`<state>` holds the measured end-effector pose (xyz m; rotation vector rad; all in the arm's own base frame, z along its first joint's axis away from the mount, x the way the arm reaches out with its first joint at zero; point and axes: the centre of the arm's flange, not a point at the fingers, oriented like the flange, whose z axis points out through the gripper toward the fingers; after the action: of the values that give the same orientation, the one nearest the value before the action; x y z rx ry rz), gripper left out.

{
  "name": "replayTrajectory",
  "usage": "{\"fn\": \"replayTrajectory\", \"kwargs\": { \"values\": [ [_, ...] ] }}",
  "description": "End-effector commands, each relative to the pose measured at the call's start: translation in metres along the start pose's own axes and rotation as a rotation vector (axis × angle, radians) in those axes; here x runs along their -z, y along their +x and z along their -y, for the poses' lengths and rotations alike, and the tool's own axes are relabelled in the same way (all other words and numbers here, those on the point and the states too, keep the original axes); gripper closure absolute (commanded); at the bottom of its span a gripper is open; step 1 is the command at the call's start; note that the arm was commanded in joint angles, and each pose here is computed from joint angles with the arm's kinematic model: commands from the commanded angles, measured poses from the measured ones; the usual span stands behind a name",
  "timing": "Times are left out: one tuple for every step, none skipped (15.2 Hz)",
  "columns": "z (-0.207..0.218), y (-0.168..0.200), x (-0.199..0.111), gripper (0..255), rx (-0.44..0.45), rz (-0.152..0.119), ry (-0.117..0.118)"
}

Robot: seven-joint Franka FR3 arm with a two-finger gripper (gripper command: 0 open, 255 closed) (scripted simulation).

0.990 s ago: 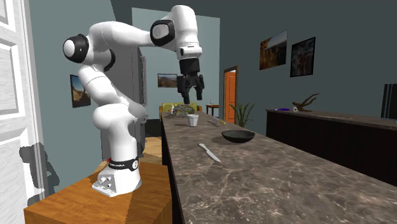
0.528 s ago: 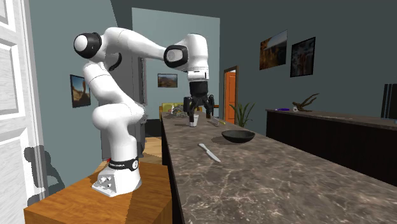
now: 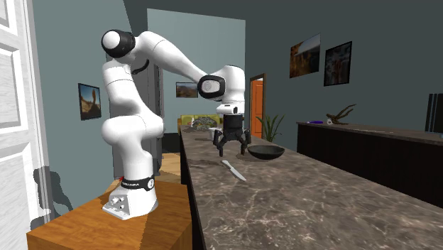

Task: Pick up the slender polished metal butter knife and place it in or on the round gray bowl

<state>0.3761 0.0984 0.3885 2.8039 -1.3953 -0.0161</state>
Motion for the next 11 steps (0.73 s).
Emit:
{"fn": "replayTrajectory", "kwargs": {
  "values": [
    [0.004, 0.0, -0.019, 0, -0.028, 0.001, -0.004],
    [0.004, 0.0, -0.024, 0, -0.028, 0.001, -0.004],
    [0.004, 0.0, -0.029, 0, -0.028, 0.001, -0.004],
    [0.004, 0.0, -0.035, 0, -0.028, 0.001, -0.004],
    [0.004, 0.0, -0.04, 0, -0.028, 0.001, -0.004],
    [0.004, 0.0, -0.045, 0, -0.028, 0.001, -0.004],
    [0.004, 0.0, -0.048, 0, -0.028, 0.001, -0.004],
    [0.004, 0.0, -0.048, 0, -0.028, 0.001, -0.004],
    [0.004, 0.0, -0.048, 0, -0.028, 0.001, -0.004],
    [0.004, 0.0, -0.048, 0, -0.028, 0.001, -0.004],
    [0.004, 0.0, -0.048, 0, -0.028, 0.001, -0.004]
  ]
}}
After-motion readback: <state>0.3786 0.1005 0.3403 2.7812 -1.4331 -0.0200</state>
